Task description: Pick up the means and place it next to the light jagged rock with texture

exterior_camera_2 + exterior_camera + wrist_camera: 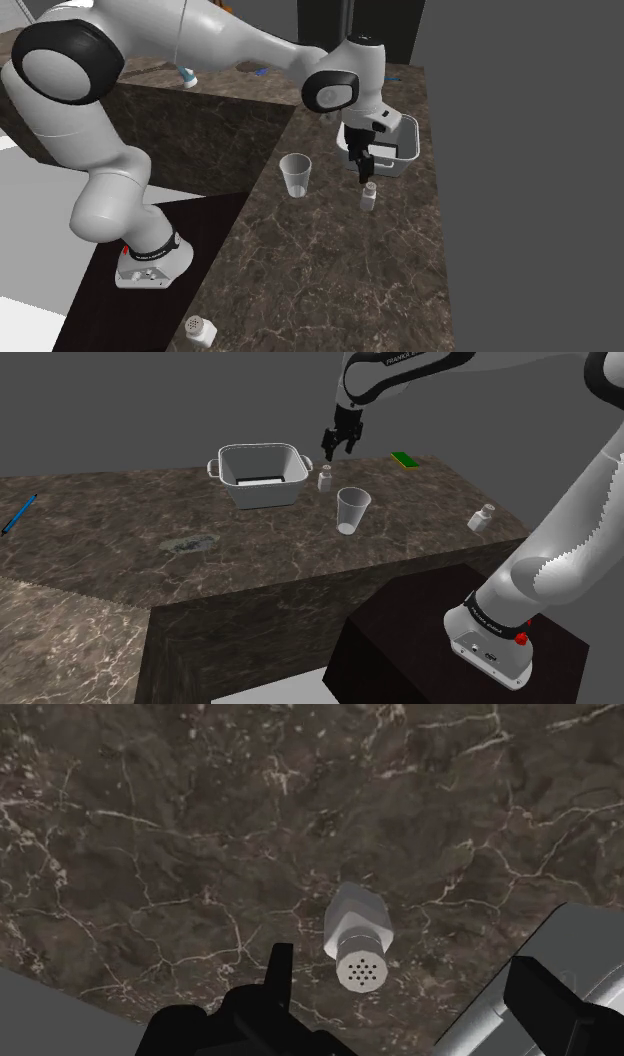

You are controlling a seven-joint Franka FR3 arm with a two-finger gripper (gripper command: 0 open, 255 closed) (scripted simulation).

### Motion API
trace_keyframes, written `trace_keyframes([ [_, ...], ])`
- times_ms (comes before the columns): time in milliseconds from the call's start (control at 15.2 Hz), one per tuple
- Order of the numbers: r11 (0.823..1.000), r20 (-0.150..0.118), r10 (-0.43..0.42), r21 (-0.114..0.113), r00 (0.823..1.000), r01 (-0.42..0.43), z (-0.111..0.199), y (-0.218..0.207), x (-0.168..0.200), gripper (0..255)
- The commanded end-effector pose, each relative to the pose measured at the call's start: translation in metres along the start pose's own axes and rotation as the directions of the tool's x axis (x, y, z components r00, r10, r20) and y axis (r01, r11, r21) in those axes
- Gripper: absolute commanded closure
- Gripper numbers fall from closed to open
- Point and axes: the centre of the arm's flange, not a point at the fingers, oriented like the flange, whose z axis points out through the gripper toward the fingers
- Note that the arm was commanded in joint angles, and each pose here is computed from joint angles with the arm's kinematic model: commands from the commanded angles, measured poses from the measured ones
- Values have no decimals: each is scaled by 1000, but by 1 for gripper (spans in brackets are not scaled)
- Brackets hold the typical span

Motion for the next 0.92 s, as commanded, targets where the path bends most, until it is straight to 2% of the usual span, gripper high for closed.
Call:
trace_keyframes([
  [0, 1000, 9, -11, -9, 1000, 11, 20, 0, 18, 0],
  [198, 1000, 18, -22, -19, 1000, 23, 42, 0, 41, 0],
  [660, 1000, 18, -22, -19, 1000, 23, 82, 0, 40, 0],
  [858, 1000, 18, -22, -19, 1000, 23, 82, 0, 40, 0],
])
